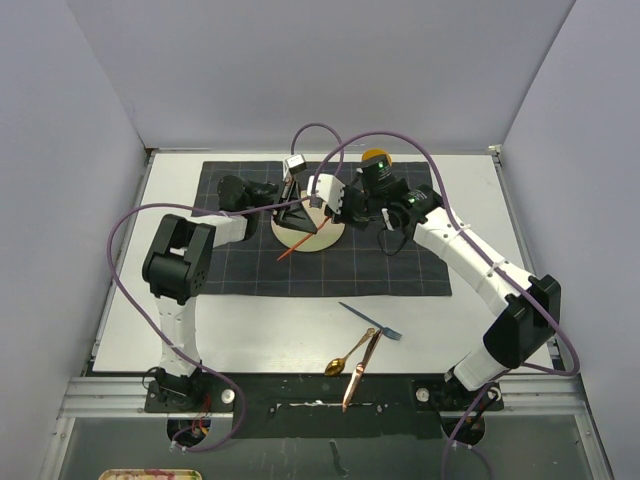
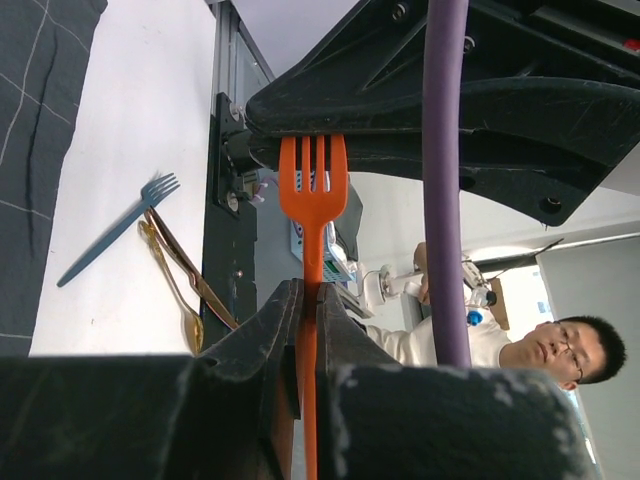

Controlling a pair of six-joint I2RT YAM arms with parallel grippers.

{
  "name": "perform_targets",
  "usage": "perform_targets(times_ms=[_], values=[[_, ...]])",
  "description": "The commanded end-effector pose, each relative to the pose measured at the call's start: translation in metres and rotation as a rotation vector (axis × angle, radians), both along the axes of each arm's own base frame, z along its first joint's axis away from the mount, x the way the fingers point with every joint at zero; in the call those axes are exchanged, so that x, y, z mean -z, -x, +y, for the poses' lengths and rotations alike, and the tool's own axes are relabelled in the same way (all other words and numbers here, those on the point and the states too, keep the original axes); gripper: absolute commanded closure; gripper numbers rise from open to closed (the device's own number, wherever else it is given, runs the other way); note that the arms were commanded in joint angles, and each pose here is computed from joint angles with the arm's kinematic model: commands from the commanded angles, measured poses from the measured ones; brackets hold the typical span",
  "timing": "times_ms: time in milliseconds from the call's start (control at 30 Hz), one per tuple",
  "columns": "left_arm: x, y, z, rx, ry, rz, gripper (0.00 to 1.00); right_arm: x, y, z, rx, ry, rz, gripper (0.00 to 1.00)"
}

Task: Set the dinner table for one person
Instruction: Adjust the fork.

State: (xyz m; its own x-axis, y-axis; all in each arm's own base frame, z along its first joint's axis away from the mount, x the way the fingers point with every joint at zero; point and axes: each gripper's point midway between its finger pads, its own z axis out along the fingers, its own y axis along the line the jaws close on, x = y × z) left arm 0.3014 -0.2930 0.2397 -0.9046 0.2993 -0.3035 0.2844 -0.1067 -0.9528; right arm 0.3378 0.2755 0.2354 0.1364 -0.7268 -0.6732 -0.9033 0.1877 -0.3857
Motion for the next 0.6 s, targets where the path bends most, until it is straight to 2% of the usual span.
perform_targets(times_ms=[0,67,200,567], values=[[0.0197,0.0238,0.0122,0.194,-0.104,-0.12,0.95,-0.0379,-0.004,0.015,-0.005,-0.113,-0.089,1.0],[0.0185,0.0233,0.0119,0.192,-0.101,-0.124,0.9,-0.0378,-0.0038,0.0154,-0.005,-0.116,-0.087,1.0],[0.0165,0.0235,0.0103,0.195,-0.098,-0.132,0.93,-0.0373,-0.0038,0.0163,-0.005,-0.118,-0.083,1.0],[0.017,0.0225,0.0067,0.209,-0.102,-0.137,0.88,-0.0334,-0.0016,0.0187,-0.01,-0.124,-0.062,1.0]])
